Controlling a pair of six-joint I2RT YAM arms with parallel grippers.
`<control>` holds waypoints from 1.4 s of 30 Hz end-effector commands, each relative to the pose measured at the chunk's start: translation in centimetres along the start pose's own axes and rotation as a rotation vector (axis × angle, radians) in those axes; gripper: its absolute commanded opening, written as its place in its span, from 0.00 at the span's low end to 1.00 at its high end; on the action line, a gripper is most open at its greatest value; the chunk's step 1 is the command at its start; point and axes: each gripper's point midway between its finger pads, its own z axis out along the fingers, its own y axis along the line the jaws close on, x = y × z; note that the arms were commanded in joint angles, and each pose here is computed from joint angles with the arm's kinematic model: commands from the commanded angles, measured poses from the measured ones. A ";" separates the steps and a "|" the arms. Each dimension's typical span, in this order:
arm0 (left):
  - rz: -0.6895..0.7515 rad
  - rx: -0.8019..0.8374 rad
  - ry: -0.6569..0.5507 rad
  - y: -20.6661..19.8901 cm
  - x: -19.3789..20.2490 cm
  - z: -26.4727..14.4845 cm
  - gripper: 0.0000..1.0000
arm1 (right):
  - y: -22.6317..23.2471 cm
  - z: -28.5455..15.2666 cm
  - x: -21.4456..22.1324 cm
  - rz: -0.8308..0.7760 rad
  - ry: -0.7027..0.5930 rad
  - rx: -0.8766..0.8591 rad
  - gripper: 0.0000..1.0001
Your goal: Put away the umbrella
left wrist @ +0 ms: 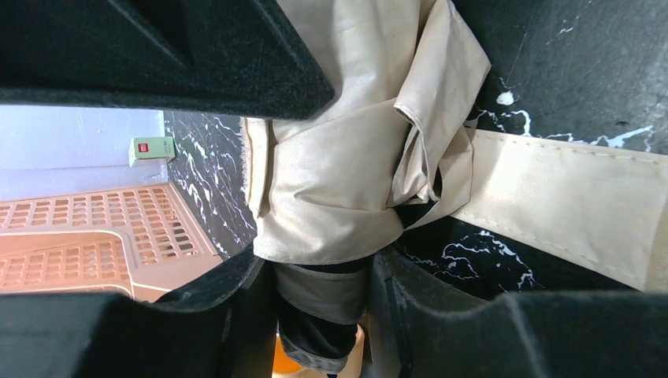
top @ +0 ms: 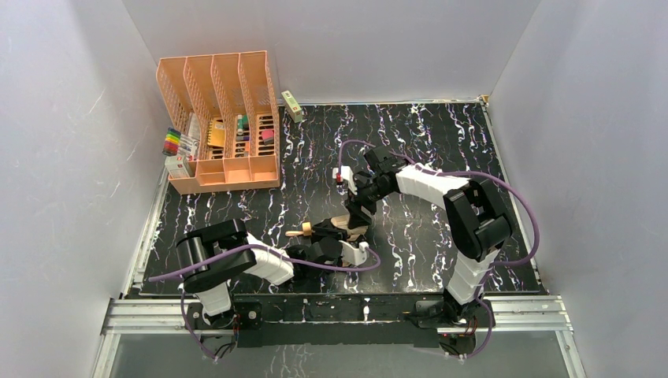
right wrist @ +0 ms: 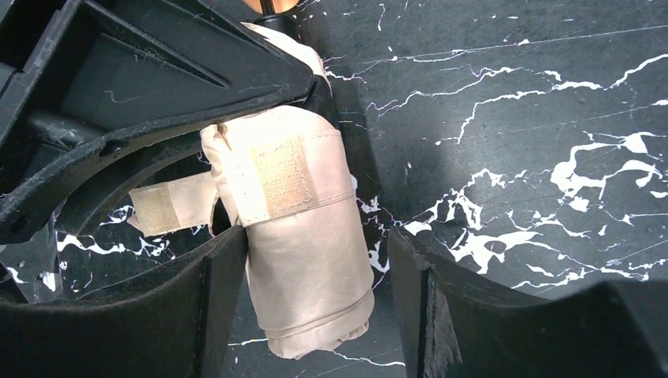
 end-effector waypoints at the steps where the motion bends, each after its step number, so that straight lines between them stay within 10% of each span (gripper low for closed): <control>1: 0.078 0.119 0.045 -3.3 2.1 -0.6 0.00 | -1.8 0.5 1.6 -0.024 0.048 0.073 0.69; 8: -0.018 0.076 0.025 -2.0 1.1 -0.7 0.00 | -1.9 1.5 3.7 0.002 0.137 0.071 0.60; 20: -0.511 -0.055 -0.054 4.7 -2.6 -4.4 0.78 | -2.5 0.9 5.5 -0.031 0.207 0.201 0.26; 33: -1.037 -0.135 -0.137 11.2 -0.6 -13.1 0.89 | -2.2 -0.3 5.1 -0.280 0.212 0.478 0.21; 42: -1.203 -0.051 -0.100 12.9 2.3 -10.4 0.92 | -0.1 0.1 6.4 -0.420 0.246 0.584 0.23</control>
